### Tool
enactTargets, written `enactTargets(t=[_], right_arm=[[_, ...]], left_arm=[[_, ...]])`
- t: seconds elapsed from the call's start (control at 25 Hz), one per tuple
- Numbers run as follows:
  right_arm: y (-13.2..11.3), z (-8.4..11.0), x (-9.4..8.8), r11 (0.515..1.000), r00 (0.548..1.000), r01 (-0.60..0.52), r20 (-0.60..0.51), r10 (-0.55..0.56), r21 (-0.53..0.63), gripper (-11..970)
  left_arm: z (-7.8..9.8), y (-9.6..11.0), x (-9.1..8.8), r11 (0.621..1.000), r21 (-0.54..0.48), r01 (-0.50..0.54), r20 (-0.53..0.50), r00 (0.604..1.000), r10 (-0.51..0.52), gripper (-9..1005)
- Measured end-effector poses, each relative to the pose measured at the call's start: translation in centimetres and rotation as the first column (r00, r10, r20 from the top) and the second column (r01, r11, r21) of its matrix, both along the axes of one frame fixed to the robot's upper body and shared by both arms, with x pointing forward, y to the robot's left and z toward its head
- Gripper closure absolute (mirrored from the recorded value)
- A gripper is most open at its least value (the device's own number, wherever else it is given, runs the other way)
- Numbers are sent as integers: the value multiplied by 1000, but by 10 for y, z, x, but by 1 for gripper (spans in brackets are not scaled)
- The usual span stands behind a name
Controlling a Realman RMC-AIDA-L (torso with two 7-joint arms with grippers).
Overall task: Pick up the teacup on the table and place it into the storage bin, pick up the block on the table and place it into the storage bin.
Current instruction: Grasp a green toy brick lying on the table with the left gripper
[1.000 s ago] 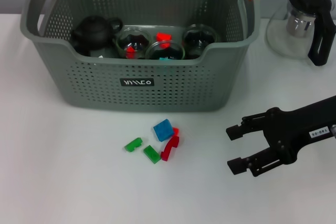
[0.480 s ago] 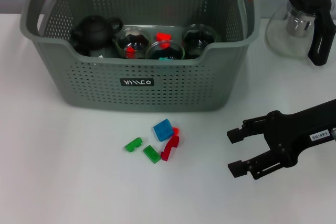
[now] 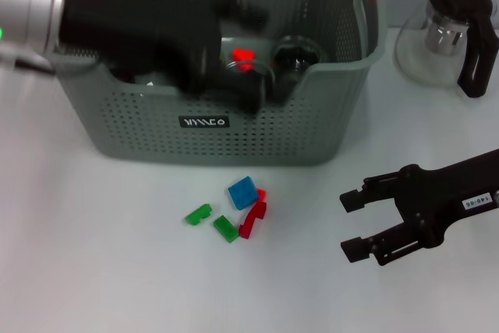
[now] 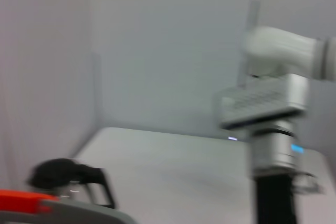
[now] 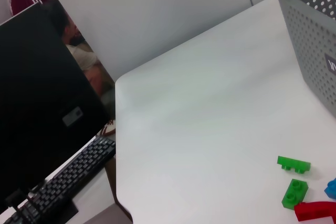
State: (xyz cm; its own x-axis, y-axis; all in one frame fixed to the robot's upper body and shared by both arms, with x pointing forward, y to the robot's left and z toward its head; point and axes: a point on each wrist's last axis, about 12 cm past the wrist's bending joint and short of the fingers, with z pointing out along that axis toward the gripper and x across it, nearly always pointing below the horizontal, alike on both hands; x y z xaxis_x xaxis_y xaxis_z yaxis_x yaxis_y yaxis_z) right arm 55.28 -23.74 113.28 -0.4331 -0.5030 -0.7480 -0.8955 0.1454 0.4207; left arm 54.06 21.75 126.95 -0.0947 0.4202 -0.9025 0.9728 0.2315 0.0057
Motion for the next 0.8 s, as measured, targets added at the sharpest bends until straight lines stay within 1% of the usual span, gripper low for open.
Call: enactTargets(t=[0.08,0.2,0.32,0.4,0.44,0.52,0.64,0.72,0.8], right_arm=[[0,0,0,1000,1000,1,0,-1,0,32],[0,0,0,1000,1000,4,1,-4,1,32],[0,0,1,1000,1000,7,1,-7,2,33],[1,0,1,1000,1000,10,2,-10,2,33],[1,0,1,1000,1000,11,2,-11,3,33],[2,-1,1,1000,1000,13,2,-13,5,33],[1,0,2,1000,1000,20,4,-20,8,32],[1,0,2,1000,1000,23,4,-23,10,32],[1,0,2,1000,1000,23,4,-23,11,32]], left_arm=[[-9,1,-13,999,26,43,-4,999,-43,33],[-25,1,-28,993,89,84,-33,996,-81,36],[-40,1,-35,985,144,91,-74,994,-81,40],[-51,0,-36,979,181,92,-108,991,-74,42],[-60,0,-34,975,205,90,-138,988,-62,43],[-71,-1,-30,970,227,84,-178,983,-44,45],[-94,-4,-22,959,273,78,-246,969,-8,48],[-107,-7,-18,950,303,73,-270,963,12,50],[-121,-11,-14,933,354,59,-275,960,44,53]])
